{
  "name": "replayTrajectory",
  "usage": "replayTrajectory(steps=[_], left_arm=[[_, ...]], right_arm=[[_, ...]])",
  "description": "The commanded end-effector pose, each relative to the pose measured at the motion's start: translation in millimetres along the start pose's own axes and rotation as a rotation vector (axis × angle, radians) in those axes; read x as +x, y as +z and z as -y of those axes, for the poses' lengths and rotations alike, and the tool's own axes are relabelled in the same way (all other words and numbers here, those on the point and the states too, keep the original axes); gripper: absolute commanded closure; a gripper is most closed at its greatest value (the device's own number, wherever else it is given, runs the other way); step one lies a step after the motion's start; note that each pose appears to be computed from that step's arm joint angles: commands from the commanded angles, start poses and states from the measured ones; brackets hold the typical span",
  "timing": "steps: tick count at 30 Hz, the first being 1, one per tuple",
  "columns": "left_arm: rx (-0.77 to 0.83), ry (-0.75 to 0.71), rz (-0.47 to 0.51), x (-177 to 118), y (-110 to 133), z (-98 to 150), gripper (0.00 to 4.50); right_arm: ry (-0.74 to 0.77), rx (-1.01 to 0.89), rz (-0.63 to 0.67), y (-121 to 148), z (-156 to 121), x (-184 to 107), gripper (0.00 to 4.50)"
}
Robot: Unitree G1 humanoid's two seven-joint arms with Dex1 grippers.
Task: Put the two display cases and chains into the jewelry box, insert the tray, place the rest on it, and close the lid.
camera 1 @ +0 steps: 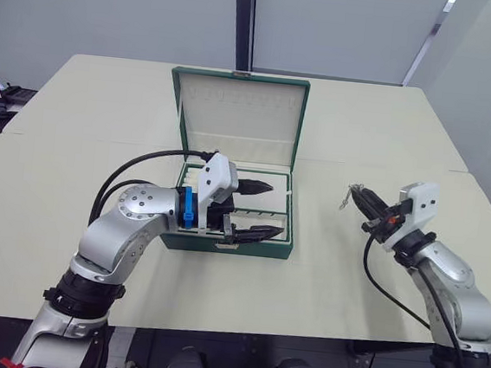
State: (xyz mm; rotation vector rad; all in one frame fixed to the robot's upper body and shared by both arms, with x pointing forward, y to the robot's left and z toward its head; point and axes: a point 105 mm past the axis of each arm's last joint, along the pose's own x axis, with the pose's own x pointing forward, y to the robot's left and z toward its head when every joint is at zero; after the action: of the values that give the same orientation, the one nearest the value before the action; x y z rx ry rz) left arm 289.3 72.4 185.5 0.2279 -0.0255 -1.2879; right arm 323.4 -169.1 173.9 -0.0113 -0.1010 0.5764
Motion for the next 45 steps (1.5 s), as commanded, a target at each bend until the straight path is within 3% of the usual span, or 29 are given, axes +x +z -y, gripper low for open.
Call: replayTrajectory(steps=[1,7,15,28,45], left_arm=[[0.023,0.044,0.041,-11,13,-3,0.00],[0.033,0.207,0.086,-41,17,-12,0.00],[-0.004,0.382,0.086,-80,12,-3,0.00],[-0.107,0.660,0.094,-111,-14,42,0.00],[-0.156,0.731,0.103,-113,-26,67,0.00]], right_arm=[[0.086,-0.049,0.080,36,-9,-1,4.42],[0.285,-0.025,0.104,69,-27,4,4.42],[0.506,-0.005,0.089,92,-50,19,4.42],[0.782,-0.001,0.010,62,-99,54,4.42],[0.894,-0.011,-0.090,13,-123,65,4.42]])
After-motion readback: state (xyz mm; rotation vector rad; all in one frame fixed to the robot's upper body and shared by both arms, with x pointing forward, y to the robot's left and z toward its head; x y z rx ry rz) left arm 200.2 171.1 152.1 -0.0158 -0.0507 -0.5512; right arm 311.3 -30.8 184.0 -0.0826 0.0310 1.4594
